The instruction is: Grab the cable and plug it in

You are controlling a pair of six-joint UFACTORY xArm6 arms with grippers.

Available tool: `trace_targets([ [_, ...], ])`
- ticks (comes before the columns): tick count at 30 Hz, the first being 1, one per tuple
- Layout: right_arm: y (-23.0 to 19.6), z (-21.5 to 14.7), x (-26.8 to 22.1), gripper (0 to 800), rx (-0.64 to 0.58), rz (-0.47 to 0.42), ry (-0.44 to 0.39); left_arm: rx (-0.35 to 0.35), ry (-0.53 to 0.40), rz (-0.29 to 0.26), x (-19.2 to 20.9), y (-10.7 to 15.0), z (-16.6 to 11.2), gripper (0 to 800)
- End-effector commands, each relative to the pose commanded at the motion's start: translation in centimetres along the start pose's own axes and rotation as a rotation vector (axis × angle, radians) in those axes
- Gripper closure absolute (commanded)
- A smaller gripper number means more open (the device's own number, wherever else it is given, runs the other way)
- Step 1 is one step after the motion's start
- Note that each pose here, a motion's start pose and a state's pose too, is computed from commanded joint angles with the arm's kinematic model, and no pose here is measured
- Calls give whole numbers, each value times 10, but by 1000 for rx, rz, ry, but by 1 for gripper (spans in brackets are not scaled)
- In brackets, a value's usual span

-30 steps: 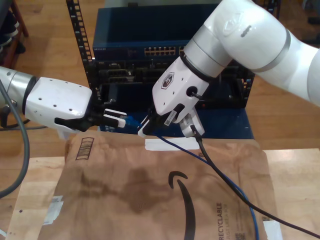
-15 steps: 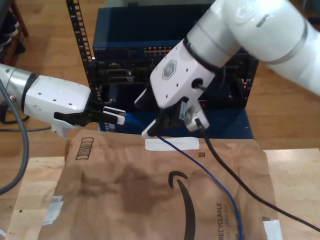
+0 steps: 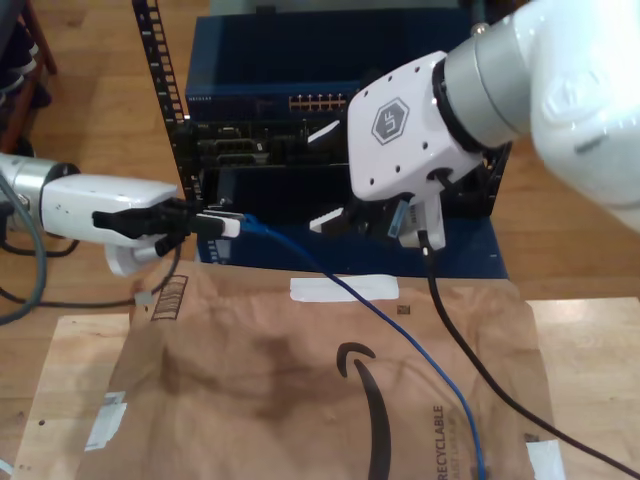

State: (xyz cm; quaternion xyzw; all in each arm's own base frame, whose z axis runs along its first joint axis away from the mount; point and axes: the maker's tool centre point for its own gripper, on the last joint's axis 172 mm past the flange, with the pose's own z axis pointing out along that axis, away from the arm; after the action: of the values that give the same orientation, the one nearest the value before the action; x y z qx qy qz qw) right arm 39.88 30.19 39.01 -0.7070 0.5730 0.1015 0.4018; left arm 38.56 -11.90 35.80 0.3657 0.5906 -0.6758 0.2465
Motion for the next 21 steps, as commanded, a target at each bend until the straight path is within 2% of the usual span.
trace_targets([
  [2,7,10,-10,6,16,-47,-6,34,-65,-25,-5,-2,-9,797],
  [4,17,22,-19,7,25,-86,-9,46,-84,-47,-6,-4,-14,797],
  [8,22,28,-32,7,42,-123,-21,72,-125,-47,-12,-5,-17,797],
  [11,19,16,-40,8,96,-143,-32,124,-176,-37,-21,-12,-18,797],
  [21,15,10,-49,10,158,-204,-36,144,-192,-58,-15,-9,-18,797],
])
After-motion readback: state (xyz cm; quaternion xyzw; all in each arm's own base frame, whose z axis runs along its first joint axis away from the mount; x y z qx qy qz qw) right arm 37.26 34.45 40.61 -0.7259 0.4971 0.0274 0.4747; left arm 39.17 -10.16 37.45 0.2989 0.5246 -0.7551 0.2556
